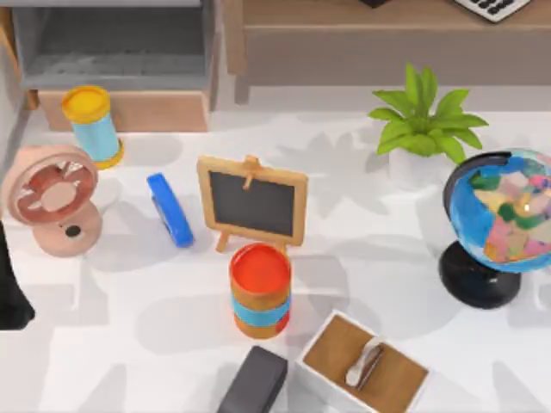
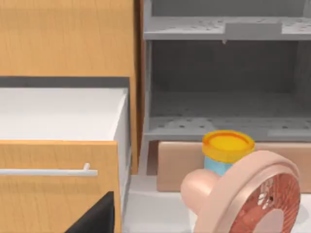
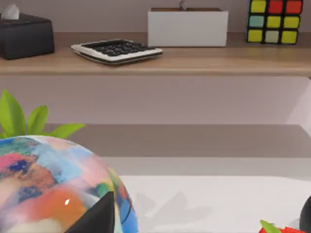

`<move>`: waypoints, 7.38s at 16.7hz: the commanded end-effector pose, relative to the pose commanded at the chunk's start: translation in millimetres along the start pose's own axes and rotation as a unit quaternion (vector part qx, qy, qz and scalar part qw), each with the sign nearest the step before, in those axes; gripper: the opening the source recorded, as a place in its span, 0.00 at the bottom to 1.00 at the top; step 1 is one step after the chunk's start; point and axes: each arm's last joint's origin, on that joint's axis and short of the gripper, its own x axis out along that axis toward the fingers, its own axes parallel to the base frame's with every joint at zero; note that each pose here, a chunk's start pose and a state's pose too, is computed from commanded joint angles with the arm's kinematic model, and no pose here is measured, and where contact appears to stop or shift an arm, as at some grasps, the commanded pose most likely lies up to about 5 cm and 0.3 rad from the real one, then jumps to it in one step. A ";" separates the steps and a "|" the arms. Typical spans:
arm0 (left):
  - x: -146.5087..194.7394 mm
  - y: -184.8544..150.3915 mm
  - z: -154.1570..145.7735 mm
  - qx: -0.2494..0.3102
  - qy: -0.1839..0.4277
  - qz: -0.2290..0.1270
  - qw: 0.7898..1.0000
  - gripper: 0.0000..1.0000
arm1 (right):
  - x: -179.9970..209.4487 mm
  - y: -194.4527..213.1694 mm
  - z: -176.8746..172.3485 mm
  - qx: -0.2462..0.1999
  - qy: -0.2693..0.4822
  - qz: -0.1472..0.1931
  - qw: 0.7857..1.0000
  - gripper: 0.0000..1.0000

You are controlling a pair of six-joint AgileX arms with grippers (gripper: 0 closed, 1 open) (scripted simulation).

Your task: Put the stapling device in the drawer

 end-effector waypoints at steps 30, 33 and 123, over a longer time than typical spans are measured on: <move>287.3 -155.1 8.4 -0.179 0.665 0.153 0.709 1.00 | 0.0 0.0 0.0 0.000 0.000 0.000 1.000 1.00; 291.1 -149.5 -2.7 -0.169 0.682 0.173 0.690 1.00 | 0.0 0.0 0.0 0.000 0.000 0.000 1.000 1.00; 371.6 177.3 18.9 0.004 0.685 -0.005 0.729 0.00 | 0.0 0.0 0.0 0.000 0.000 0.000 1.000 1.00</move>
